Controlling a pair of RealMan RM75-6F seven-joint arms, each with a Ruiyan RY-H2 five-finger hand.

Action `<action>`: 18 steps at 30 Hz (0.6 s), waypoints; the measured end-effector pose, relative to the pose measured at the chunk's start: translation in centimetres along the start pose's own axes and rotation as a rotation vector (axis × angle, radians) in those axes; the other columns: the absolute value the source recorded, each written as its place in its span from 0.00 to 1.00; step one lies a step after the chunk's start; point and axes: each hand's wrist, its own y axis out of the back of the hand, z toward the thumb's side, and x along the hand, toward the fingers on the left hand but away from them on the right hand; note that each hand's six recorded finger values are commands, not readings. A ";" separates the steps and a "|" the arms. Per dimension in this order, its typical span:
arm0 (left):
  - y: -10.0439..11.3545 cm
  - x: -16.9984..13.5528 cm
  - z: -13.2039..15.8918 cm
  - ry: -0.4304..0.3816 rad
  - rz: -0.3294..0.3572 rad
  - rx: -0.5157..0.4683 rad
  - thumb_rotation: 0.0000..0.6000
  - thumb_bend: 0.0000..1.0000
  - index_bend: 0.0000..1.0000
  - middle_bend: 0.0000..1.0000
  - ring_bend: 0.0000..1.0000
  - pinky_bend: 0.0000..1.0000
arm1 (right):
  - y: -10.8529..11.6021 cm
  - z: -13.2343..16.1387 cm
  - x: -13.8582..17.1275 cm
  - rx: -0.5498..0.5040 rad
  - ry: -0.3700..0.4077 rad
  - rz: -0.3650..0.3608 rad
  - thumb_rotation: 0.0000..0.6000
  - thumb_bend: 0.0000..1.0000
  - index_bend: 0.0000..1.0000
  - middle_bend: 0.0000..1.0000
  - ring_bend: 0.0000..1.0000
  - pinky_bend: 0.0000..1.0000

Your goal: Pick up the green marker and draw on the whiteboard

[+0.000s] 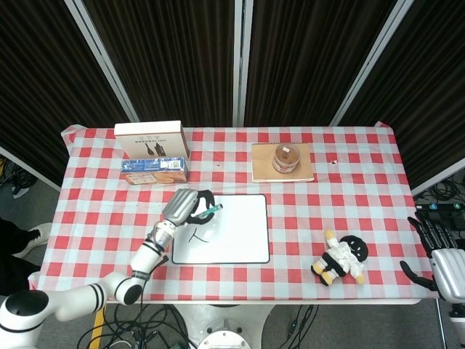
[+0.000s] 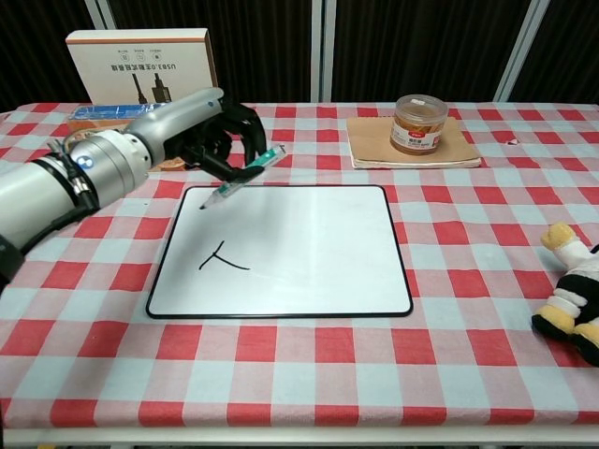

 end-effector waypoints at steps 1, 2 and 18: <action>0.3 -0.1 -0.6 0.013 -0.002 0.038 1.00 0.44 0.52 0.56 0.73 0.84 | -0.1 0.0 0.0 -0.001 0.003 0.001 1.00 0.20 0.00 0.00 0.00 0.00; 0.7 -0.3 -1.3 0.031 -0.005 0.092 1.00 0.44 0.52 0.56 0.73 0.84 | -0.1 0.1 0.0 -0.002 0.005 0.000 1.00 0.20 0.00 0.00 0.00 0.00; 3.3 -2.8 -9.0 0.322 -0.098 0.605 1.00 0.40 0.16 0.31 0.62 0.75 | 0.1 0.2 0.7 -0.002 0.001 -0.012 1.00 0.20 0.00 0.00 0.00 0.00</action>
